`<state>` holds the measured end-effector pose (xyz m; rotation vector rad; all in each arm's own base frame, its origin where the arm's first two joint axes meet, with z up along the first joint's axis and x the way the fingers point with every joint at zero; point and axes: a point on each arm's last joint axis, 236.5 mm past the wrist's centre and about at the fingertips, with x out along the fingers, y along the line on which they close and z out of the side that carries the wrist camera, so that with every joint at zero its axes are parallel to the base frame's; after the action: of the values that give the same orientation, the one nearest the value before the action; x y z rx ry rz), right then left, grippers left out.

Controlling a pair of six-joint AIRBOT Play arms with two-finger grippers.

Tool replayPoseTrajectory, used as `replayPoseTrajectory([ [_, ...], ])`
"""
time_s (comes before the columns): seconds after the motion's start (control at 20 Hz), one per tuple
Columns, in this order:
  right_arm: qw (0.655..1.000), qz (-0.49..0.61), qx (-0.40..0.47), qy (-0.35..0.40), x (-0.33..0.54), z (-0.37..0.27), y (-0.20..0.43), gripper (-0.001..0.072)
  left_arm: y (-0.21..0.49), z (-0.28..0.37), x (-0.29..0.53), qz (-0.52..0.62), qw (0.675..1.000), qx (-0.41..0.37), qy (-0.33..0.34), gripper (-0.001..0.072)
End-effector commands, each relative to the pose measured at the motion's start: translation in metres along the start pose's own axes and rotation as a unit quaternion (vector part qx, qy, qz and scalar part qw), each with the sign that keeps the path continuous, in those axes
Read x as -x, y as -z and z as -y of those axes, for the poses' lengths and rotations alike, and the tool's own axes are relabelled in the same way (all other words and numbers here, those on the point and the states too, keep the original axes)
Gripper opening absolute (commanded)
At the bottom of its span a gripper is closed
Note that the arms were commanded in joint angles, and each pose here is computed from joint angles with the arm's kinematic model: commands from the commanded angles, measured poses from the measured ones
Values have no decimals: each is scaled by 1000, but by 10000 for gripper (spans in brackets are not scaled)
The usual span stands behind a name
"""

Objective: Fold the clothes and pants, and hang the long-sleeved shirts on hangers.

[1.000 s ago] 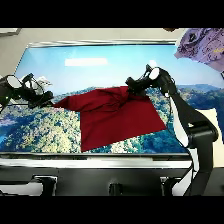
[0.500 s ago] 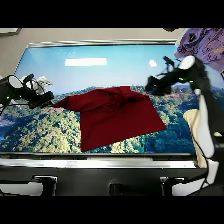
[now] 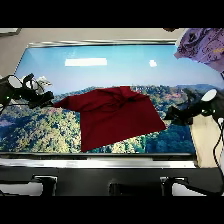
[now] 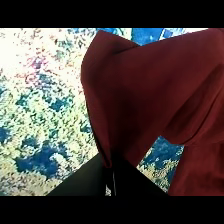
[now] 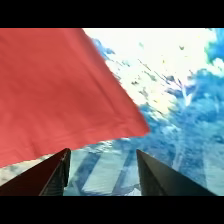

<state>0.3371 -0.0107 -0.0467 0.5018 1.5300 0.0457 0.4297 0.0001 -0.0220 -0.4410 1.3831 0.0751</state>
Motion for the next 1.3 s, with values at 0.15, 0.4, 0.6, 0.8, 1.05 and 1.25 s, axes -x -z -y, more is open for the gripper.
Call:
replayPoseTrajectory([
  [0.15, 999, 30, -16, 8, -23, 19, -13, 500, 2, 0, 0, -4, 1000, 0, -1, 15],
  [0.4, 997, -41, -11, -67, -53, -5, 5, 495, 2, 0, 0, -4, 1000, 0, -1, 15],
  [0.6, 996, -51, -13, -74, -55, -8, 10, 381, 2, 0, 0, -4, 1000, -1, 0, 15],
  [0.8, 994, -51, -18, -96, -56, -18, 11, 34, 3, 0, 0, -6, 1000, -1, -1, 15],
  [1.05, 986, 138, -57, -81, 30, -35, -115, 31, 15, -2, 0, -32, 999, 0, -5, 15],
  [1.25, 950, 273, -113, -106, 107, -52, -218, 31, 24, -4, 1, -51, 999, 0, -8, 15],
])
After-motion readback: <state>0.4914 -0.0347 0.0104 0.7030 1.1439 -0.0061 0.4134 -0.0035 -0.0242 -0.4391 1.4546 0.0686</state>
